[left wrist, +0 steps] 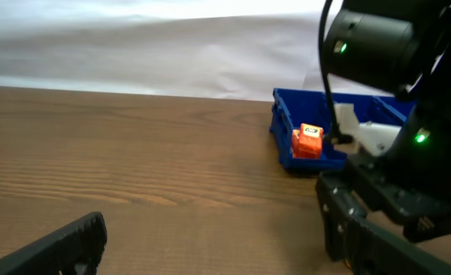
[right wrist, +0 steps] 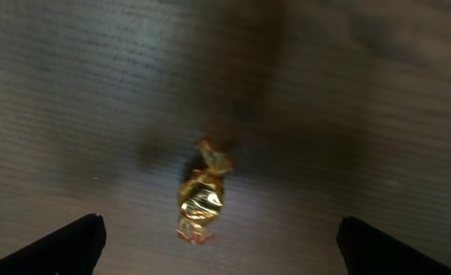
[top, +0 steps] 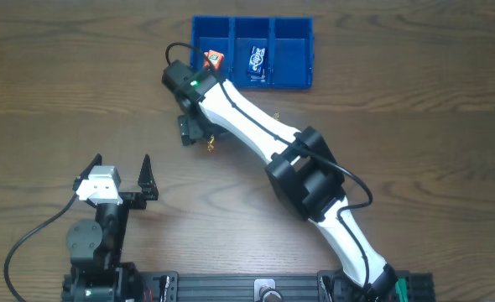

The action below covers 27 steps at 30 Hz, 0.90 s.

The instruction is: Sort Candies Into Trays

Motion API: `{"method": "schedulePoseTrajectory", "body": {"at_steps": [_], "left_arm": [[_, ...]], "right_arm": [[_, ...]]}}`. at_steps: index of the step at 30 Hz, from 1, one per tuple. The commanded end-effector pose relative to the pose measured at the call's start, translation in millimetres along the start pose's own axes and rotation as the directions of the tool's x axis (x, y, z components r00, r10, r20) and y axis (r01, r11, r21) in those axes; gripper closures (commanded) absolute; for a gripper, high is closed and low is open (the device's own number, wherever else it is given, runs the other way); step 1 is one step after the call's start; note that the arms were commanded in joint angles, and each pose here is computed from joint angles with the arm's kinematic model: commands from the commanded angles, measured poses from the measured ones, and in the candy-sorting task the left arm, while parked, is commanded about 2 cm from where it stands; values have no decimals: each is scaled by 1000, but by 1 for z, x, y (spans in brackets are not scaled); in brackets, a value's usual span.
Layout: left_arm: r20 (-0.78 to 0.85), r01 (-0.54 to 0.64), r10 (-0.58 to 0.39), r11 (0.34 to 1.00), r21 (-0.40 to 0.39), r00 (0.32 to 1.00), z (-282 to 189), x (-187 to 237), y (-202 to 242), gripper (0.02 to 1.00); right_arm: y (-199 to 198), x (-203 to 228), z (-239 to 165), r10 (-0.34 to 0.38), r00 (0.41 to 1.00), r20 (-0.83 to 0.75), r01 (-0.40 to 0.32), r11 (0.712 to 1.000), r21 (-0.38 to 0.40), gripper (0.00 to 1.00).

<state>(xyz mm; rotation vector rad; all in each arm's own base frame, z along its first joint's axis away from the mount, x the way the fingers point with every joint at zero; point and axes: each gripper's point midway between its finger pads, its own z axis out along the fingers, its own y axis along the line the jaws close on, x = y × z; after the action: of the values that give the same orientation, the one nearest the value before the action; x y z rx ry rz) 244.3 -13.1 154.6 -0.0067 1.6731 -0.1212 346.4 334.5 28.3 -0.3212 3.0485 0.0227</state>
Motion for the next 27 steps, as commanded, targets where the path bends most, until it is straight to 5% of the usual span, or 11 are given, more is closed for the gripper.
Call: {"method": "schedulePoseTrajectory", "body": {"at_steps": [1, 7, 17, 27], "left_arm": [[-49, -2, 3, 1000, 14, 999, 1, 17, -2, 20], [-49, -2, 3, 1000, 14, 999, 1, 17, -2, 20], [-49, -2, 3, 1000, 14, 999, 1, 17, -2, 20], [-49, -2, 3, 1000, 14, 999, 1, 17, -2, 20]], "right_arm": [[7, 10, 26, 57, 998, -39, -56, 998, 21, 34], [10, 8, 32, 89, 996, -31, -88, 996, 18, 117], [8, 2, 32, 165, 986, -1, -165, 986, 26, 441], [8, 1, 32, 167, 986, 4, -167, 986, 29, 796]]}}
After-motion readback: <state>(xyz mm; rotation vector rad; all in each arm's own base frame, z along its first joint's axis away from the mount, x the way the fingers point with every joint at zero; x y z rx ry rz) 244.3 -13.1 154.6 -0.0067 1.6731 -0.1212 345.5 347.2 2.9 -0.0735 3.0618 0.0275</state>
